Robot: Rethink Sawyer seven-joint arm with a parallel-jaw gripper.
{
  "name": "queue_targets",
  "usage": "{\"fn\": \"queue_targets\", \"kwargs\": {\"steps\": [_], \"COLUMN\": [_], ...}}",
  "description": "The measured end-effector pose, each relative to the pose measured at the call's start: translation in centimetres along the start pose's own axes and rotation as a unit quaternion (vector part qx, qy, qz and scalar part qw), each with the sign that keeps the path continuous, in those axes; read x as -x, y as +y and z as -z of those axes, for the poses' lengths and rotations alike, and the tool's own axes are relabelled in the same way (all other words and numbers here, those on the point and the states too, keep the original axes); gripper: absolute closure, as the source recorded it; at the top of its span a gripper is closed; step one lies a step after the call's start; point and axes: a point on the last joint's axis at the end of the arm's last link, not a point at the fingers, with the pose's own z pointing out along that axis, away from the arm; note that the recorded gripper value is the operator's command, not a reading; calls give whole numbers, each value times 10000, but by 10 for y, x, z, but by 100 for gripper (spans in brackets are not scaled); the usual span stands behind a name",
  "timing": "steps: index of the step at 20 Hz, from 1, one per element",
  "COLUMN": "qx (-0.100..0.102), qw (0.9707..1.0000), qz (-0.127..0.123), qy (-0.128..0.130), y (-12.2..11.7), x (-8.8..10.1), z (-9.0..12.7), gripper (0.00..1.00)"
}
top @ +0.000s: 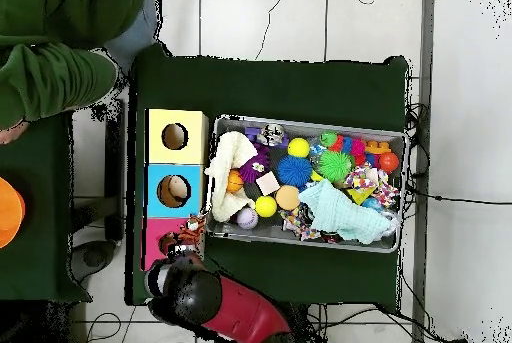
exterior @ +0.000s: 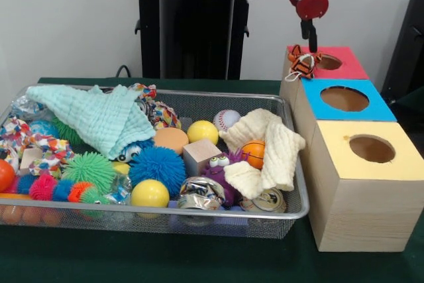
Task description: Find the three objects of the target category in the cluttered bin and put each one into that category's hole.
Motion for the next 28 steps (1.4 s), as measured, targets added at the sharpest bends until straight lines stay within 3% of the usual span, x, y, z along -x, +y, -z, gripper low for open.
{"fn": "queue_targets", "kwargs": {"steps": [18, 28], "qx": [-96, -212], "qw": [9995, 9988], "qz": [308, 298], "qy": [-15, -340], "y": [-10, -26], "x": [-27, -27], "z": [-9, -15], "gripper": [0, 0]}}
